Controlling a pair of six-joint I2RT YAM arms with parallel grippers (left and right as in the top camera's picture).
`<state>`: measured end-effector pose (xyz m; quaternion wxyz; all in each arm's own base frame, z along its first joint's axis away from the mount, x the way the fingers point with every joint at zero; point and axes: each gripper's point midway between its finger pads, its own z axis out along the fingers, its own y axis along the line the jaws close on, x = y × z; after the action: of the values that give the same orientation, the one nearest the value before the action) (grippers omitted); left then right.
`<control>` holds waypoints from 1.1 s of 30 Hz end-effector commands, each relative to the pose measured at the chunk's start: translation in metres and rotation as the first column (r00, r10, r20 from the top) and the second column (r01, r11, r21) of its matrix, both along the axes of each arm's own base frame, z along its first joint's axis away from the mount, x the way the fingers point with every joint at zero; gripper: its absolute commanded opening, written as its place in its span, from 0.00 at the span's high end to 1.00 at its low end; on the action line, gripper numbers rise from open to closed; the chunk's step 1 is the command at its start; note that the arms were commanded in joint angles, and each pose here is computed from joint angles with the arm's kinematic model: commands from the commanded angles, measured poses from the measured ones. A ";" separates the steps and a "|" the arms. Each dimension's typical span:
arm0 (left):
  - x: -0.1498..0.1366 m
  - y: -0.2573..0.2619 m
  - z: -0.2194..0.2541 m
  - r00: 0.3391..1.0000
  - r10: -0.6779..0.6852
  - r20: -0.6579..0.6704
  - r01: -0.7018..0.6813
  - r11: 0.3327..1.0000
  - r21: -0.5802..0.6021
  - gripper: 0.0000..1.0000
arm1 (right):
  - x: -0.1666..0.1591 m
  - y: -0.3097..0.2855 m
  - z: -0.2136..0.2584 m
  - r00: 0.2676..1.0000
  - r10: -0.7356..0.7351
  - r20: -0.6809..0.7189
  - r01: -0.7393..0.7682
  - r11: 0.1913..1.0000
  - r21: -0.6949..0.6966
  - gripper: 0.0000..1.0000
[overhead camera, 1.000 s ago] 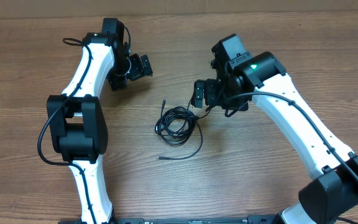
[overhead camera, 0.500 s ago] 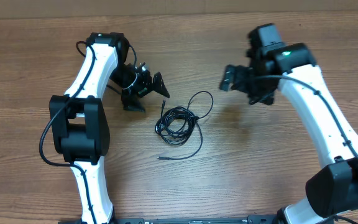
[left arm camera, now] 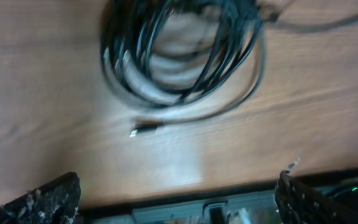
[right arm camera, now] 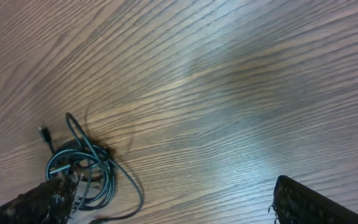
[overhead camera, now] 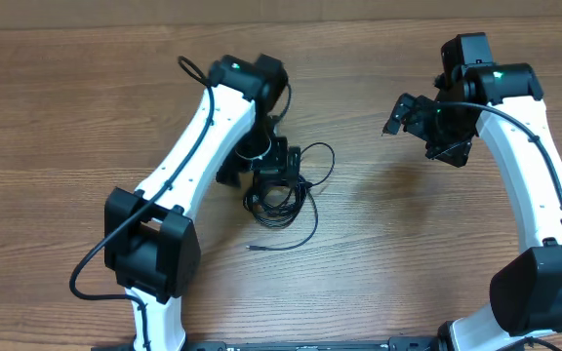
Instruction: Untangle cables
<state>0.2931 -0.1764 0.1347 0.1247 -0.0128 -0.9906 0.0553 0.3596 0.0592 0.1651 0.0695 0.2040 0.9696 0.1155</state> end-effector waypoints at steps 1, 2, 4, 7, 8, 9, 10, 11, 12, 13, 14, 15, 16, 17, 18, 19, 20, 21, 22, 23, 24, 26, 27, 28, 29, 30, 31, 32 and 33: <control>-0.003 0.019 0.028 0.996 0.042 0.073 -0.044 0.998 0.033 0.01 | 0.001 -0.009 0.001 1.000 -0.012 0.010 0.012 0.999 -0.040 0.00; -0.005 0.022 0.035 0.995 0.047 0.086 -0.050 0.998 0.027 0.01 | 0.001 -0.009 0.000 1.000 -0.012 0.009 0.012 0.999 -0.040 0.00; -0.008 0.027 0.052 0.990 0.059 0.128 -0.061 0.998 0.006 0.00 | 0.000 -0.009 -0.001 1.000 -0.012 0.008 0.012 0.999 -0.040 0.00; -0.012 0.031 0.071 0.980 0.068 0.185 -0.065 0.998 -0.024 0.00 | 0.000 -0.008 -0.005 1.000 -0.012 0.006 0.012 0.999 -0.037 0.00; -0.014 0.030 0.075 0.977 0.080 0.195 -0.075 0.997 -0.034 0.00 | 0.001 -0.008 -0.007 1.000 -0.012 0.006 0.012 0.999 -0.036 0.00; -0.015 0.030 0.077 0.975 0.100 0.199 -0.094 0.995 -0.036 0.01 | 0.001 -0.007 -0.010 1.000 -0.010 0.007 0.010 0.999 -0.032 0.00; -0.015 0.028 0.077 0.973 0.112 0.200 -0.107 0.994 -0.036 0.01 | 0.001 -0.005 -0.013 1.000 -0.007 0.007 0.008 1.000 -0.021 0.00; -0.015 0.026 0.075 0.973 0.110 0.202 -0.105 0.994 -0.038 0.01 | 0.001 -0.002 -0.015 1.000 -0.003 0.006 0.003 1.000 -0.009 0.00; -0.013 0.023 0.072 0.973 0.105 0.206 -0.099 0.994 -0.039 0.00 | 0.001 0.003 -0.017 1.000 0.004 0.004 -0.004 1.000 0.014 0.00; -0.011 0.020 0.068 0.972 0.097 0.213 -0.091 0.995 -0.042 0.01 | 0.001 0.007 -0.019 1.000 0.010 0.004 -0.010 0.999 0.038 0.00; -0.008 0.016 0.061 0.971 0.091 0.221 -0.083 0.996 -0.044 0.00 | 0.000 0.013 -0.021 1.000 0.017 0.001 -0.017 0.997 0.070 0.00; -0.006 0.013 0.054 0.970 0.086 0.227 -0.077 0.996 -0.048 0.00 | -0.001 0.017 -0.022 1.000 0.023 -0.002 -0.022 0.995 0.098 0.00; -0.003 0.009 0.045 0.969 0.089 0.230 -0.079 0.995 -0.052 0.00 | -0.002 0.022 -0.024 1.000 0.029 -0.007 -0.028 0.992 0.124 0.00; -0.001 0.006 0.035 0.968 0.099 0.230 -0.088 0.995 -0.056 0.00 | -0.004 0.025 -0.026 0.999 0.034 -0.010 -0.032 0.989 0.144 0.00; 0.001 0.004 0.024 0.967 0.110 0.230 -0.099 0.993 -0.058 0.00 | -0.005 0.029 -0.028 0.999 0.040 -0.015 -0.037 0.987 0.159 0.00; 0.002 0.002 0.012 0.966 0.122 0.229 -0.112 0.992 -0.057 0.11 | -0.006 0.031 -0.031 0.999 0.045 -0.017 -0.042 0.985 0.165 0.00; 0.003 0.002 0.002 0.965 0.132 0.225 -0.123 0.991 -0.055 0.17 | -0.007 0.033 -0.033 0.999 0.051 -0.020 -0.047 0.985 0.164 0.00; 0.004 0.002 -0.008 0.964 0.145 0.223 -0.135 0.989 -0.056 0.19 | -0.009 0.035 -0.036 0.998 0.059 -0.023 -0.054 0.985 0.163 0.00; 0.005 0.002 -0.019 0.963 0.155 0.220 -0.147 0.988 -0.054 0.19 | -0.010 0.037 -0.039 0.998 0.065 -0.025 -0.060 0.985 0.163 0.00; 0.005 0.001 -0.026 0.962 0.166 0.218 -0.158 0.986 -0.055 0.17 | -0.011 0.038 -0.041 0.997 0.069 -0.026 -0.064 0.985 0.163 0.00; 0.006 0.000 -0.034 0.959 0.183 0.214 -0.175 0.983 -0.058 0.16 | -0.012 0.039 -0.043 0.997 0.072 -0.027 -0.067 0.984 0.163 0.00; 0.007 -0.002 -0.048 0.955 0.214 0.207 -0.206 0.977 -0.059 0.18 | -0.011 0.042 -0.046 0.997 0.080 -0.021 -0.076 0.984 0.164 0.00; 0.007 -0.003 -0.056 0.952 0.231 0.200 -0.225 0.973 -0.056 0.18 | -0.011 0.044 -0.047 0.996 0.084 -0.018 -0.080 0.983 0.165 0.00; 0.006 -0.004 -0.062 0.949 0.248 0.194 -0.243 0.969 -0.052 0.18 | -0.010 0.045 -0.046 0.996 0.086 -0.014 -0.083 0.983 0.165 0.00; 0.005 -0.005 -0.070 0.947 0.262 0.185 -0.258 0.965 -0.046 0.18 | -0.010 0.047 -0.046 0.996 0.090 -0.008 -0.088 0.982 0.168 0.00; 0.005 -0.006 -0.076 0.945 0.273 0.180 -0.270 0.962 -0.042 0.18 | -0.009 0.048 -0.046 0.996 0.093 -0.003 -0.091 0.981 0.169 0.00; 0.004 -0.007 -0.083 0.945 0.277 0.173 -0.276 0.961 -0.035 0.18 | -0.008 0.049 -0.045 0.995 0.096 0.001 -0.094 0.981 0.171 0.00; 0.004 -0.008 -0.090 0.946 0.276 0.168 -0.274 0.961 -0.031 0.19 | -0.007 0.050 -0.045 0.995 0.098 0.006 -0.098 0.980 0.172 0.00; 0.004 -0.009 -0.096 0.948 0.273 0.160 -0.273 0.962 -0.025 0.19 | -0.007 0.052 -0.045 0.995 0.102 0.010 -0.102 0.980 0.172 0.00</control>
<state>0.3046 -0.1838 0.0592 0.0116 0.0961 -0.9915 0.0872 0.3531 0.1050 0.1180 0.0430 0.1681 0.9653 0.1951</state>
